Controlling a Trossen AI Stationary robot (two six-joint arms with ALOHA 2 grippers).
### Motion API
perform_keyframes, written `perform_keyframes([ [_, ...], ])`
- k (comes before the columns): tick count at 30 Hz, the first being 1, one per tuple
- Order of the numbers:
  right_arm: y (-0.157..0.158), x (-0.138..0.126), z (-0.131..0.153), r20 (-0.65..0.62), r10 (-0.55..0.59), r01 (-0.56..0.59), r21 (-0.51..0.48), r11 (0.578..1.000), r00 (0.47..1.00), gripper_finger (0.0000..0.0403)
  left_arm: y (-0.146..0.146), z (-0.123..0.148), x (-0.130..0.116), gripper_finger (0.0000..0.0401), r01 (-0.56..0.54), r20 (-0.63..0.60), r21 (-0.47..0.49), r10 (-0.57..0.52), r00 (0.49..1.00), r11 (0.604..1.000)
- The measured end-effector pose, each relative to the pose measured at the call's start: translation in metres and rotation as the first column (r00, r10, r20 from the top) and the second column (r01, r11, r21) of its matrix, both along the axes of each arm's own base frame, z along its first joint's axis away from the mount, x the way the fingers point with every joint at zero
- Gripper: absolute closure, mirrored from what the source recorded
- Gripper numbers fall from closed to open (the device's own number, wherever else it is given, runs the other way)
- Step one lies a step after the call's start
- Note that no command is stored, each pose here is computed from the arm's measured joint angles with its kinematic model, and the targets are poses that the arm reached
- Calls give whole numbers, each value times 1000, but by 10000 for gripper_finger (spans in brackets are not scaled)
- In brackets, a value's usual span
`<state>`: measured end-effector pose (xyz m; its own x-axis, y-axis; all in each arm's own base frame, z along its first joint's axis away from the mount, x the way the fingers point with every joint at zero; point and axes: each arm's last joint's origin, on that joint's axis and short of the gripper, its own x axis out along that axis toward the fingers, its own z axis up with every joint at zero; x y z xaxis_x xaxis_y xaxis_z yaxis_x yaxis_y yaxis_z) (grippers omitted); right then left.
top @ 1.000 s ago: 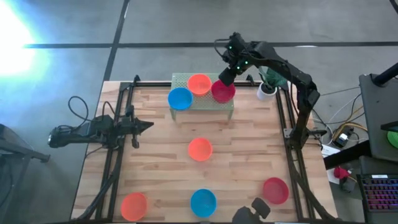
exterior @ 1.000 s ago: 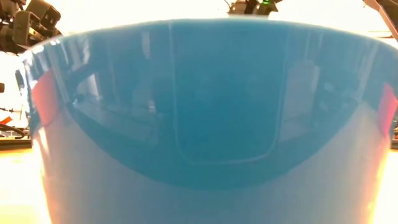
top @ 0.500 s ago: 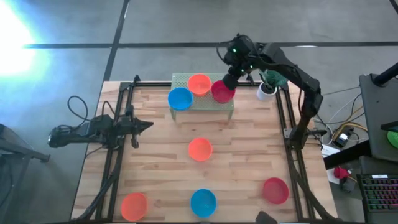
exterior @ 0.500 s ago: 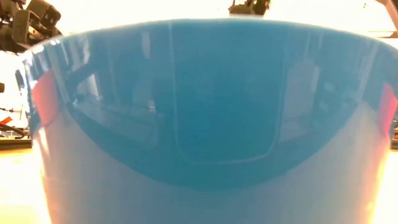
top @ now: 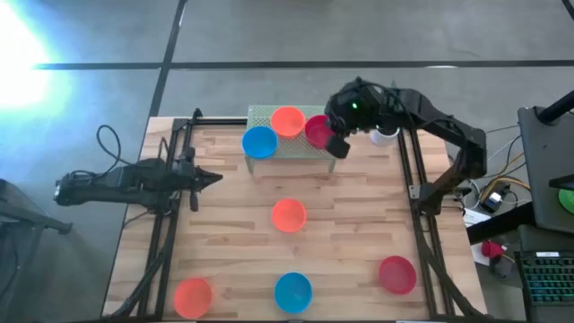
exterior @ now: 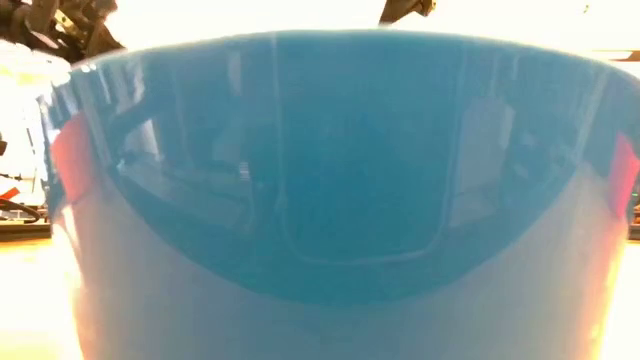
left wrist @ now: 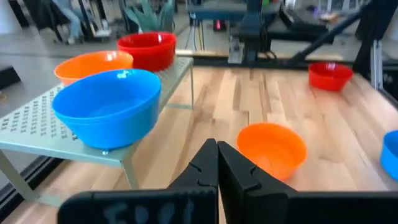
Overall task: Pick & Place Mini bowls
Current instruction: Stack the bottom orange bowl on the orange bowl on the shelf
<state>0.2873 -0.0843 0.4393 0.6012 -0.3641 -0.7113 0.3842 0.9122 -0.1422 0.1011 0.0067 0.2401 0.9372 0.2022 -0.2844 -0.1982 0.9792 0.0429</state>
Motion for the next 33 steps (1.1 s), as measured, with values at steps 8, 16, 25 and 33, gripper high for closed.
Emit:
perform_keyframes([
  [8,35,-7,-9,87,107,-106,-16,994,990,394,-2,26,12,401,31,-259,-76,-50,965,997],
  [16,55,-20,-24,173,143,-147,8,989,974,394,-8,45,20,401,90,-459,-204,-176,871,975],
  [25,62,-38,-33,268,112,-130,50,990,957,394,-28,34,29,401,142,-616,-360,-349,706,922],
  [33,62,-44,-41,275,87,-113,80,990,957,394,-64,31,35,401,177,-669,-414,-430,606,893],
])
